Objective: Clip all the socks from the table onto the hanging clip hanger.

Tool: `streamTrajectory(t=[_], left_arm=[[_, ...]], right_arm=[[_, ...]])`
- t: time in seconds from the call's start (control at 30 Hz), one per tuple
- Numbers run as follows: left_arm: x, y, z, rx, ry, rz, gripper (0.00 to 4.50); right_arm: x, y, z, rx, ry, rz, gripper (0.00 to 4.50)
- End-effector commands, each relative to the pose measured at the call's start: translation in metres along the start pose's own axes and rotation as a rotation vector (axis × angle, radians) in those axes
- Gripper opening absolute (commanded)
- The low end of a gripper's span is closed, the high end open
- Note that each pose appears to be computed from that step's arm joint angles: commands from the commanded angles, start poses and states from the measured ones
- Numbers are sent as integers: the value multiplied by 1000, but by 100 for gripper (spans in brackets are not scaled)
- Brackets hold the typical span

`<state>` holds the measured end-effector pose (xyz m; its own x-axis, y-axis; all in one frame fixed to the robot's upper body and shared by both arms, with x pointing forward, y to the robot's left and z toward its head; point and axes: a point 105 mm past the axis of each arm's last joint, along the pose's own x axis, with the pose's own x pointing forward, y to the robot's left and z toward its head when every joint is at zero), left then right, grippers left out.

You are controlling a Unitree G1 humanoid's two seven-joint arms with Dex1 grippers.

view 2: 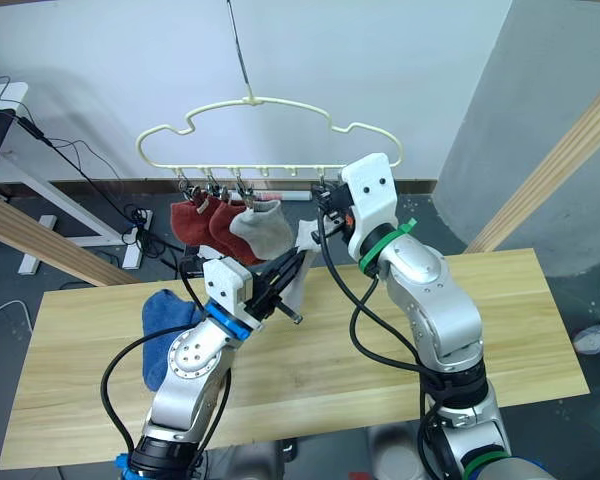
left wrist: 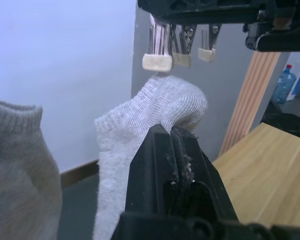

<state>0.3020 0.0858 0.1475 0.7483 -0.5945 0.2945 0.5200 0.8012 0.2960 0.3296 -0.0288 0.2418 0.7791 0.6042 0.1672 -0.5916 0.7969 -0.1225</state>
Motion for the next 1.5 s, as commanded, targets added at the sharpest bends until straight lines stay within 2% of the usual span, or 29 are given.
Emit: streamTrajectory(t=[0.03, 0.43, 1.07, 1.1, 1.17, 1.27, 1.5], left_arm=[[1, -4, 8, 23, -45, 7, 1], [9, -1, 21, 41, -105, 48, 1], [17, -4, 24, 27, -123, 58, 1], [17, -5, 25, 27, -123, 58, 0], [17, -5, 25, 27, -124, 58, 0], [17, -4, 24, 29, -120, 65, 0], [17, -7, 21, 21, -111, 30, 0]], right_arm=[[-4, 4, 14, 22, -50, 8, 0], [-3, 7, 10, 71, -24, 0, 0], [-4, 9, 6, 123, -8, -13, 0], [-5, 9, 6, 117, -7, -16, 69], [-5, 8, 5, 97, 0, -11, 119], [-8, 9, 5, 65, 7, 11, 231], [-28, 11, 4, -39, 46, 126, 231]])
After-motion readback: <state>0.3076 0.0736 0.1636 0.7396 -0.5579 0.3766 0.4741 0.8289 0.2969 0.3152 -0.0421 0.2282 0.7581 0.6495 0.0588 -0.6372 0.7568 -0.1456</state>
